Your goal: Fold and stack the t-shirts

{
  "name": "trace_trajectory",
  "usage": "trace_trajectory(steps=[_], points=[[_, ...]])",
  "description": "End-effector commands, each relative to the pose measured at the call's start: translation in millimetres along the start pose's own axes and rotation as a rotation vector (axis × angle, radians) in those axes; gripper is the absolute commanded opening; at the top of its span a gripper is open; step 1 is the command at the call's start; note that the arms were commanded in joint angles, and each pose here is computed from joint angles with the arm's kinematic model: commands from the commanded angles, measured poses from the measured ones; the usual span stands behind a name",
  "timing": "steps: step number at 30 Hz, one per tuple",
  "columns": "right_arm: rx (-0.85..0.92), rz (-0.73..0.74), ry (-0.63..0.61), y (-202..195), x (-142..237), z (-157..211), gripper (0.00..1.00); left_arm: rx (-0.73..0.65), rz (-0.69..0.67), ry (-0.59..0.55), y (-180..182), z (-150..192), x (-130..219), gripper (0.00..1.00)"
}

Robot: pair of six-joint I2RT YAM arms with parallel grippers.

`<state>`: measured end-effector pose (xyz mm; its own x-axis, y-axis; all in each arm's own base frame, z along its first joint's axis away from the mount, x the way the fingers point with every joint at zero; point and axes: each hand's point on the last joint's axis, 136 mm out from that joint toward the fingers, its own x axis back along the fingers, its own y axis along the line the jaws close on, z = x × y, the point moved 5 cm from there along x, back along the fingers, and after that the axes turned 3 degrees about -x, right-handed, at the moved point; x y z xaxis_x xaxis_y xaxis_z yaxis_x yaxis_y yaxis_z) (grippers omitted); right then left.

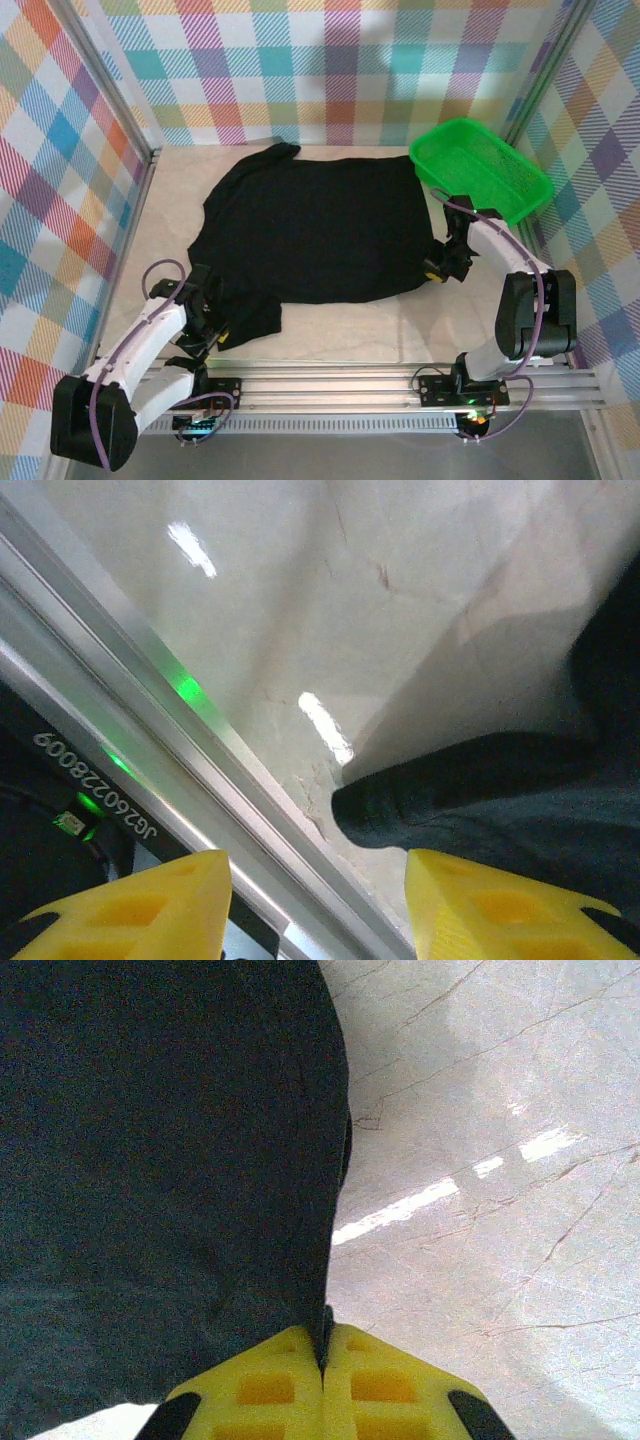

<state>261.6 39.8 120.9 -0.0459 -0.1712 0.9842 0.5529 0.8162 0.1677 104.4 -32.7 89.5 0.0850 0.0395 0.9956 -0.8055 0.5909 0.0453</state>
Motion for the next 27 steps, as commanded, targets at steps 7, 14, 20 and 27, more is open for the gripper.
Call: trace_trajectory(steps=[7,14,20,27], points=[[0.028,-0.007,0.023,-2,1,10,0.00,-0.067,-0.001,0.008,-31,-2,-34,0.48],[0.029,0.006,0.025,-7,4,16,0.00,-0.094,-0.025,-0.068,-32,-10,-9,0.00],[0.016,0.021,0.034,-16,14,29,0.00,-0.102,-0.071,-0.115,6,0,47,0.00],[0.004,0.035,0.072,-34,26,58,0.00,-0.022,-0.116,-0.147,48,9,76,0.00]])
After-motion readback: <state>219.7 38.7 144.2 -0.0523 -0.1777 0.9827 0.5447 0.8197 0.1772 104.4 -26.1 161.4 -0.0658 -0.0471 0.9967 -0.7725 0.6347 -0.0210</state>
